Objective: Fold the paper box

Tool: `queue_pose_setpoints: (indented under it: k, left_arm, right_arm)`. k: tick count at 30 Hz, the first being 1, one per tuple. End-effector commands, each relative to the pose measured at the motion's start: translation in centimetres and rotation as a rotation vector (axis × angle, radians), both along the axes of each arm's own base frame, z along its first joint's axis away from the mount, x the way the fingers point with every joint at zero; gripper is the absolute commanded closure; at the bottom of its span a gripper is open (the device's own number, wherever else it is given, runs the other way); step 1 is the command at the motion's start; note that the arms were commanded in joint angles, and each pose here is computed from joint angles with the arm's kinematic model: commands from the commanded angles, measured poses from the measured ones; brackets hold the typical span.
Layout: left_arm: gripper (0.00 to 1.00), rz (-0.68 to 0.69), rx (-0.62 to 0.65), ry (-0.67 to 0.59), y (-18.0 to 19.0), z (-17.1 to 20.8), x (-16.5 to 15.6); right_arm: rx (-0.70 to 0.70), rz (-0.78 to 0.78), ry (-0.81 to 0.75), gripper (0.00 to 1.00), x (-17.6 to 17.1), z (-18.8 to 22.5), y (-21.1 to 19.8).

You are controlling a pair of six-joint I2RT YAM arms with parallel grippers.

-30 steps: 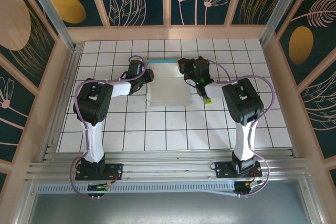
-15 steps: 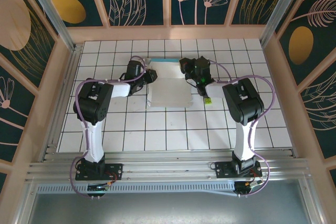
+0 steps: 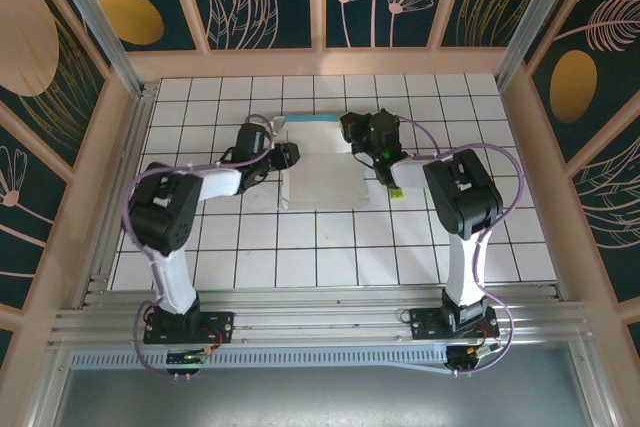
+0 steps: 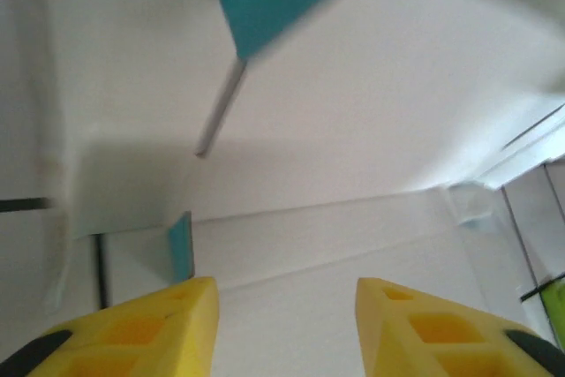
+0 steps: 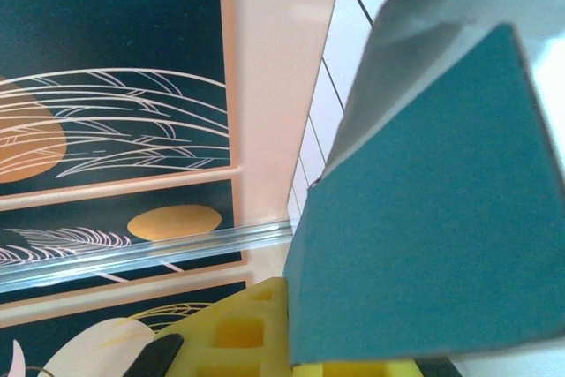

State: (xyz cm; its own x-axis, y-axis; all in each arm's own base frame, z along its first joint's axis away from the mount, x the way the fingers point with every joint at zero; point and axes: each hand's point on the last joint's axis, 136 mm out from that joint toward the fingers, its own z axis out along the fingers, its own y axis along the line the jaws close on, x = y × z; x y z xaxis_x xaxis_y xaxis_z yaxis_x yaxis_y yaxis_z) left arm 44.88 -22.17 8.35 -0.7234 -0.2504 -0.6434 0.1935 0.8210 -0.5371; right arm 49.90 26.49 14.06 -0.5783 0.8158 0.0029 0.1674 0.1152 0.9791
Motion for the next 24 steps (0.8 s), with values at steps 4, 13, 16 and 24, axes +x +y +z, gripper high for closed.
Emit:
queue_pose_setpoints:
  k: [4,13,16,24]
  left_arm:
    - [0.52,0.117,0.291,-0.097,7.2,5.5,0.2]
    - [0.36,-0.162,0.386,-0.051,6.8,4.3,2.4]
    - [0.39,-0.162,0.367,-0.038,6.5,3.7,3.9]
    - [0.7,-0.189,0.257,0.032,5.0,0.8,4.2]
  right_arm:
    - [-0.069,0.043,0.037,1.0,-1.7,-1.4,0.4]
    - [-0.06,0.064,0.013,1.0,-1.7,-0.1,0.7]
    - [-0.058,0.069,0.012,1.0,-1.6,-0.1,0.9]
    - [-0.054,0.067,0.014,1.0,-1.5,-0.3,0.8]
